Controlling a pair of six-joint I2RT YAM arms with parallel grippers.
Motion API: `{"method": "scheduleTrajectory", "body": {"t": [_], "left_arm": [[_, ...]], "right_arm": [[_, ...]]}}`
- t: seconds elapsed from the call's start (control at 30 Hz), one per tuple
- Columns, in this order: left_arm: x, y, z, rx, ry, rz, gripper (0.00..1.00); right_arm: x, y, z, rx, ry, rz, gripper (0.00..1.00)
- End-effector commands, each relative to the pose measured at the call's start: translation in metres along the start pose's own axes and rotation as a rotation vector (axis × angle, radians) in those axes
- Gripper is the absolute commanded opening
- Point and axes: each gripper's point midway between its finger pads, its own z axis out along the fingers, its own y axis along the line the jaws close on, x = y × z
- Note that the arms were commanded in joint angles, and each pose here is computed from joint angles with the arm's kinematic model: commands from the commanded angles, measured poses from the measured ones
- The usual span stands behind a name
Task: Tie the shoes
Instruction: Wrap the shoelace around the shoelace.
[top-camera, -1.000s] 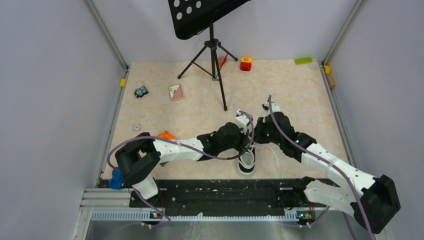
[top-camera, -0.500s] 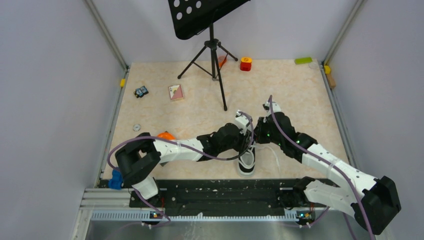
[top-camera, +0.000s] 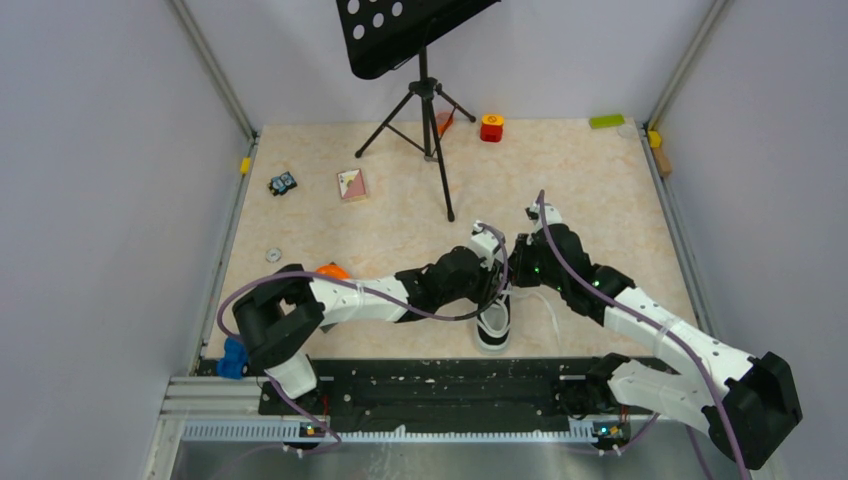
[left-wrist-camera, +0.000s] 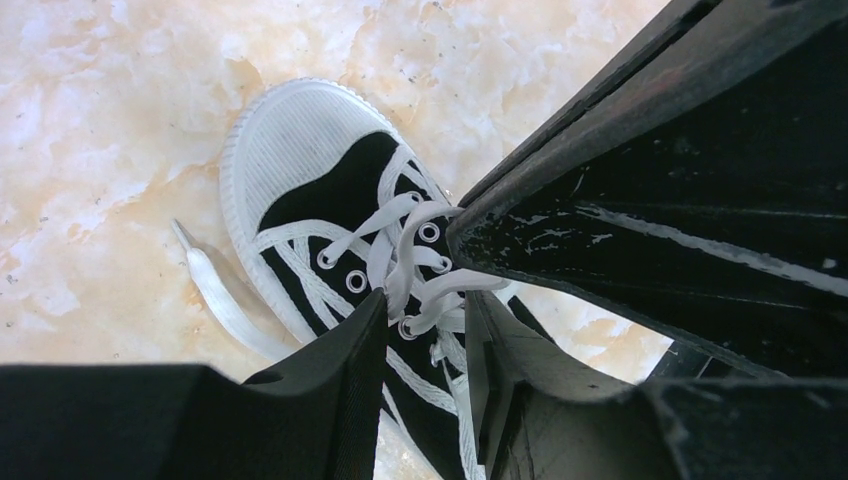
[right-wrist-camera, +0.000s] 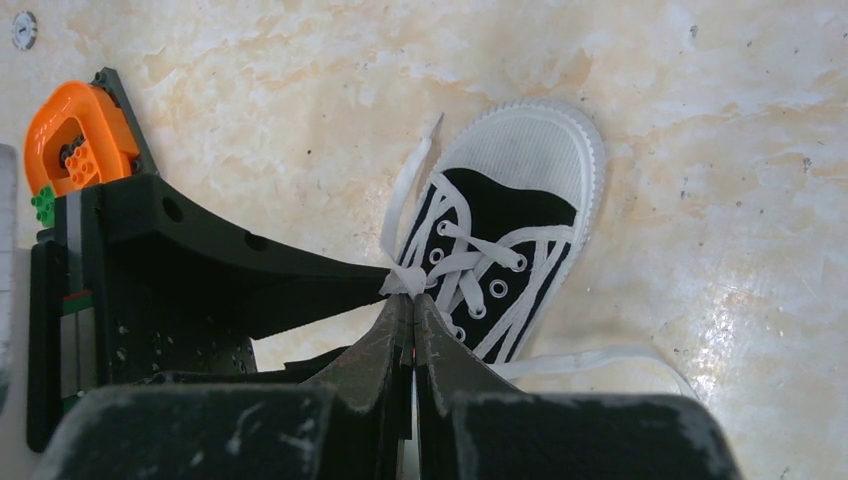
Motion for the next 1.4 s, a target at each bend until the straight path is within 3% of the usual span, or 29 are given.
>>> {"method": "scheduleTrajectory", "body": {"t": [0.0, 0.73, 1.0, 1.17, 1.3, 1.33, 1.37], "left_arm": [[-0.0173, -0.0088, 0.0039, 0.019, -0.044, 0.004, 0.38], [-0.0243, -0.0115, 0.0072, 0.037, -0.096, -0.007, 0.38], [-0.0202, -0.0143, 0.0086, 0.055, -0.083, 0.001, 0.22], [-0.0195, -0.0125, 0.0086, 0.047, -0.083, 0.002, 0.00], [-0.0192, -0.0098, 0.0064, 0.038, -0.091, -0.002, 0.00], [-0.0182, -0.0097, 0.0051, 0.041, -0.094, -0.002, 0.00], [-0.0184, -0.0100, 0.0040, 0.045, -0.099, -0.003, 0.00]], "right_arm": [[-0.0262, 0.0086, -0.0084, -0.019, -0.071, 0.004, 0.00], [-0.0257, 0.0086, -0.0083, -0.018, -0.067, 0.000, 0.00], [-0.0260, 0.0087, -0.0084, -0.018, -0.067, 0.000, 0.00], [-0.0262, 0.0086, -0.0089, -0.018, -0.069, 0.000, 0.00], [-0.0270, 0.0045, -0.0106, 0.006, -0.073, 0.008, 0.00], [-0.0284, 0.0032, -0.0120, 0.016, -0.078, 0.011, 0.05], [-0.0307, 0.0024, -0.0139, 0.024, -0.085, 0.014, 0.20]]}}
